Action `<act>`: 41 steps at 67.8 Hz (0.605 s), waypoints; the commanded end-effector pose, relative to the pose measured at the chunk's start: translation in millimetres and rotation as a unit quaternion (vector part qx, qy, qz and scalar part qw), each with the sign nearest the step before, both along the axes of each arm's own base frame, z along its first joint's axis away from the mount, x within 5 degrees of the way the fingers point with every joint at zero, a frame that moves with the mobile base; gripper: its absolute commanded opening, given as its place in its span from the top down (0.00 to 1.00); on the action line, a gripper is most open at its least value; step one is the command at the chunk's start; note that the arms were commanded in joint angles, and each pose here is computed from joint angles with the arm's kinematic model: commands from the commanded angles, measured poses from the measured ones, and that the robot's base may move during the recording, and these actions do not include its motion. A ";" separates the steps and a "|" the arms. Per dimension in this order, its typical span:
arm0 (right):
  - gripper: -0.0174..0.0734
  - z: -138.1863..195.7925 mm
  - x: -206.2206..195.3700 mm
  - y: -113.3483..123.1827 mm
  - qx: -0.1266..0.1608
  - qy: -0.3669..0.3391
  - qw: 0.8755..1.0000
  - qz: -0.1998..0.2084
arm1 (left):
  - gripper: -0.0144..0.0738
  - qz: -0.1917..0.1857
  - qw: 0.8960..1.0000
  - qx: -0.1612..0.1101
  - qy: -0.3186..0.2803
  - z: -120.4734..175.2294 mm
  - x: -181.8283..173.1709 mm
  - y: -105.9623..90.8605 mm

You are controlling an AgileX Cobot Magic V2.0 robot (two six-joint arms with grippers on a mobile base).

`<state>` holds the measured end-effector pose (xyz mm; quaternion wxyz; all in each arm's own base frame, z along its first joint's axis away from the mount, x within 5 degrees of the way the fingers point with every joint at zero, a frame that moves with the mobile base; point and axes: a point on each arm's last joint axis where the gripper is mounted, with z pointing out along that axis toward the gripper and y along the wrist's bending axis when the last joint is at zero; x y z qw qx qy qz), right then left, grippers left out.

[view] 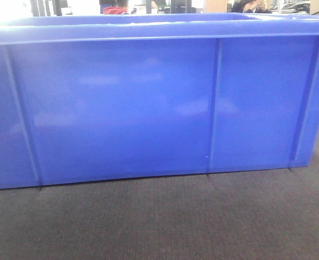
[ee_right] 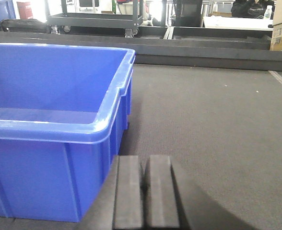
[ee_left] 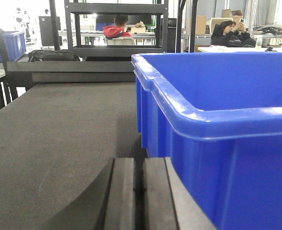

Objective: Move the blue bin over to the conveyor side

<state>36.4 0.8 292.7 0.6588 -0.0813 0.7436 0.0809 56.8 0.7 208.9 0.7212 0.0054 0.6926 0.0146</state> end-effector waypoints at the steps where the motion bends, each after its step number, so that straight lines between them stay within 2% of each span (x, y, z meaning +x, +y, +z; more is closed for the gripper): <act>1: 0.91 2.3 -0.7 -0.3 -0.001 -0.017 1.000 0.000 | 0.82 -0.003 1.000 0.001 -0.009 1.7 -0.5 -0.4; 41: 0.91 2.3 -0.7 -0.3 -0.001 -0.017 1.000 0.000 | 0.82 -0.003 1.000 0.001 -0.013 2.5 -0.6 -0.4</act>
